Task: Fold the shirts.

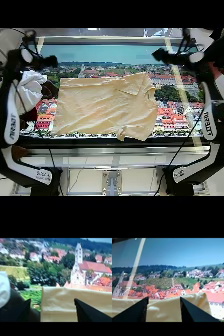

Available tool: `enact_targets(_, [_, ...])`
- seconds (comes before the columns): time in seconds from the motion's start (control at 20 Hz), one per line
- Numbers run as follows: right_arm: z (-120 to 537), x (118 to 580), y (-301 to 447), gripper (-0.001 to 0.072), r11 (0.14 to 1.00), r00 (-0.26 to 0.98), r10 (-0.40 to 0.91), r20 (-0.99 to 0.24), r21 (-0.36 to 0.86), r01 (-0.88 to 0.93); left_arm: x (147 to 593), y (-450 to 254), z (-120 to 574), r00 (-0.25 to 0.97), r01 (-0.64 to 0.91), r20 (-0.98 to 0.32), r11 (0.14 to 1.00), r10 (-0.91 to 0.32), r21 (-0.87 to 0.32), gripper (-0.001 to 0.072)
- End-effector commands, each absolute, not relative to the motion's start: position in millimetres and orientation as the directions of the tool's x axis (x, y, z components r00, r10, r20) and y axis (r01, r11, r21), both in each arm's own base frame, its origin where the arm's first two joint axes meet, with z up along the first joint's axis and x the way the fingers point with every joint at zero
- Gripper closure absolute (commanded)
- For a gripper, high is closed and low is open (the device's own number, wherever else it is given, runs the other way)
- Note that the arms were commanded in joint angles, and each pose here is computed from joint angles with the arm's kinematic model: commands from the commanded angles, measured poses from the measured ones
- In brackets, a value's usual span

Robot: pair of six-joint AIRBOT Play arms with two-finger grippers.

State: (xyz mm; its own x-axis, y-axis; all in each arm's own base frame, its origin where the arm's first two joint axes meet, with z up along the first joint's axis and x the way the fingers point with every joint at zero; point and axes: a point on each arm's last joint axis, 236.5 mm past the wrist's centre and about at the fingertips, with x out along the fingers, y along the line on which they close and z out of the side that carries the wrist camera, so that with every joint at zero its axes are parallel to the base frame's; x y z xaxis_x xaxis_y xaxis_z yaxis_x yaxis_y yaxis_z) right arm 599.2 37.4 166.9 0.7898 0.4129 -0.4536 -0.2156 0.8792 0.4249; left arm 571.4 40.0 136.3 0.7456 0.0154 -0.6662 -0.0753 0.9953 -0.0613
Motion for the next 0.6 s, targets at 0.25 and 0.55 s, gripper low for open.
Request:
enact_targets(0.25, [170,362,-91,0.0347,0.945,0.446,0.292,-0.846,0.328,0.003,333,187,178,0.628,-0.516,-0.659,0.856,0.415,0.048,0.0084])
enact_targets(0.55, [-8,282,-31,0.0223,0.647,0.501,0.435,-0.748,0.647,0.404,196,97,-47,0.397,-0.791,-0.918,0.506,-0.005,-0.345,0.0086])
